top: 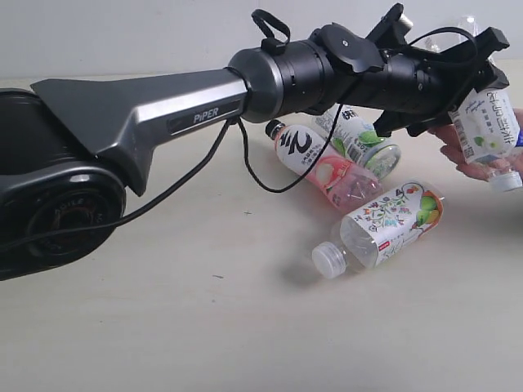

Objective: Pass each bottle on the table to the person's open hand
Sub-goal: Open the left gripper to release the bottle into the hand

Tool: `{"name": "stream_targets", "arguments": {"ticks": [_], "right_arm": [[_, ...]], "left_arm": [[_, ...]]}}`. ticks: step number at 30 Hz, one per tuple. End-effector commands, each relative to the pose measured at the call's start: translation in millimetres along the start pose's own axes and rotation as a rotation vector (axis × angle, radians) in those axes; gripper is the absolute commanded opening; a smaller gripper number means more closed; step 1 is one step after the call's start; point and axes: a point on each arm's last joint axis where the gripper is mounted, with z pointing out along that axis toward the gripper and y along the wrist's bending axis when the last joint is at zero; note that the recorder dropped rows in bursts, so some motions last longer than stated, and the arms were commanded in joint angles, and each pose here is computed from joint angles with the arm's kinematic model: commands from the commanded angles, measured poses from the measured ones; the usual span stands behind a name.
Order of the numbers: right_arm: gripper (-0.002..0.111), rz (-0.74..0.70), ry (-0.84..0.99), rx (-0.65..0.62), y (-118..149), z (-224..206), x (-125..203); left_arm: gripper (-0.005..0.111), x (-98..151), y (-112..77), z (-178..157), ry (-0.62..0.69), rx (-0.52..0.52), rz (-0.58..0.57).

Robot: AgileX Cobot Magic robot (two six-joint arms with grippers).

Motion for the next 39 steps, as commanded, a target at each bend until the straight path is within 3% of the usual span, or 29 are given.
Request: {"name": "stream_targets", "arguments": {"ticks": [1, 6, 13, 19, 27, 39], "right_arm": [[0.0, -0.004, -0.007, 0.005, -0.3, -0.2, 0.2], [0.0, -0.004, -0.007, 0.005, -0.3, -0.2, 0.2], [0.0, -0.004, -0.007, 0.005, -0.3, -0.2, 0.2], [0.0, -0.004, -0.007, 0.005, -0.3, -0.2, 0.2], [0.0, -0.004, -0.007, 0.005, -0.3, -0.2, 0.2], [0.0, -0.004, -0.007, 0.005, -0.3, -0.2, 0.2]], "left_arm": [[0.03, 3.6, -3.5, 2.4, -0.016, 0.003, 0.021], [0.033, 5.6, 1.7, 4.9, -0.005, -0.007, 0.024], [0.066, 6.4, 3.2, 5.6, 0.001, -0.013, 0.037], [0.067, 7.2, 3.2, 5.6, 0.01, -0.012, 0.084], [0.082, 9.2, 3.1, 5.5, 0.033, -0.009, 0.109], [0.083, 8.9, 3.1, 5.5, 0.029, -0.01, 0.127]]}}
